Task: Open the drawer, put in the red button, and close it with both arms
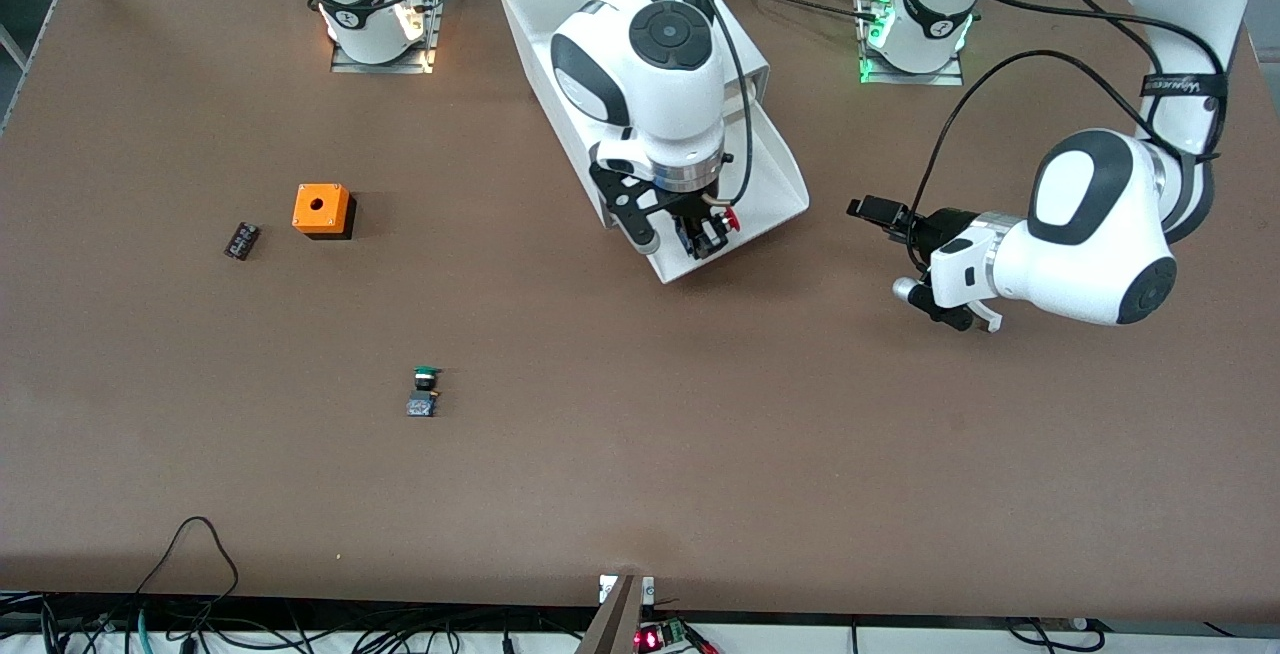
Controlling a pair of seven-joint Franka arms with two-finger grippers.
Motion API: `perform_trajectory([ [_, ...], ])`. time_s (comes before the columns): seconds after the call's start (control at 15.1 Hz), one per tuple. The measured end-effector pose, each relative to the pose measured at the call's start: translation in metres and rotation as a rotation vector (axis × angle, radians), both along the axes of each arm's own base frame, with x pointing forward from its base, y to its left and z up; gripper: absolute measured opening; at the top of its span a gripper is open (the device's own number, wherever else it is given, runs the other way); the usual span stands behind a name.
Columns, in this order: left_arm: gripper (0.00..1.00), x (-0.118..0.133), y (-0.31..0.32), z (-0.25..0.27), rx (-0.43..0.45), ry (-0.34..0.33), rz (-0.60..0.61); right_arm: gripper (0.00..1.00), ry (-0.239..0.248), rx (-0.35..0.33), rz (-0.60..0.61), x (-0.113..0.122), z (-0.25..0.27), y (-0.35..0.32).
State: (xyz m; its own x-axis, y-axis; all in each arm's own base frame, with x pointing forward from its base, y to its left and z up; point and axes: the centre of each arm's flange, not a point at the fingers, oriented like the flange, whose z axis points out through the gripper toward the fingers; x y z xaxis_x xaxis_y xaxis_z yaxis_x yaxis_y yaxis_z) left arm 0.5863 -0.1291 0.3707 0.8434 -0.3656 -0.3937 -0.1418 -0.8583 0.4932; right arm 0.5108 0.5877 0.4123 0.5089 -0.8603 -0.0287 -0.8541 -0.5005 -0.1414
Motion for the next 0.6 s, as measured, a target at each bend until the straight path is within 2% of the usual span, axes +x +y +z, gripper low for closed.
perform_trajectory([
  [0.27, 1.0, 0.001, -0.006, 0.004, 0.249, -0.033, -0.024, 0.41, 0.018, -0.012, 0.003, -0.017, -0.043, 0.016],
  [0.6, 1.0, -0.012, -0.053, 0.0, 0.514, -0.018, 0.123, 0.41, 0.034, -0.019, -0.032, -0.034, -0.073, 0.026],
])
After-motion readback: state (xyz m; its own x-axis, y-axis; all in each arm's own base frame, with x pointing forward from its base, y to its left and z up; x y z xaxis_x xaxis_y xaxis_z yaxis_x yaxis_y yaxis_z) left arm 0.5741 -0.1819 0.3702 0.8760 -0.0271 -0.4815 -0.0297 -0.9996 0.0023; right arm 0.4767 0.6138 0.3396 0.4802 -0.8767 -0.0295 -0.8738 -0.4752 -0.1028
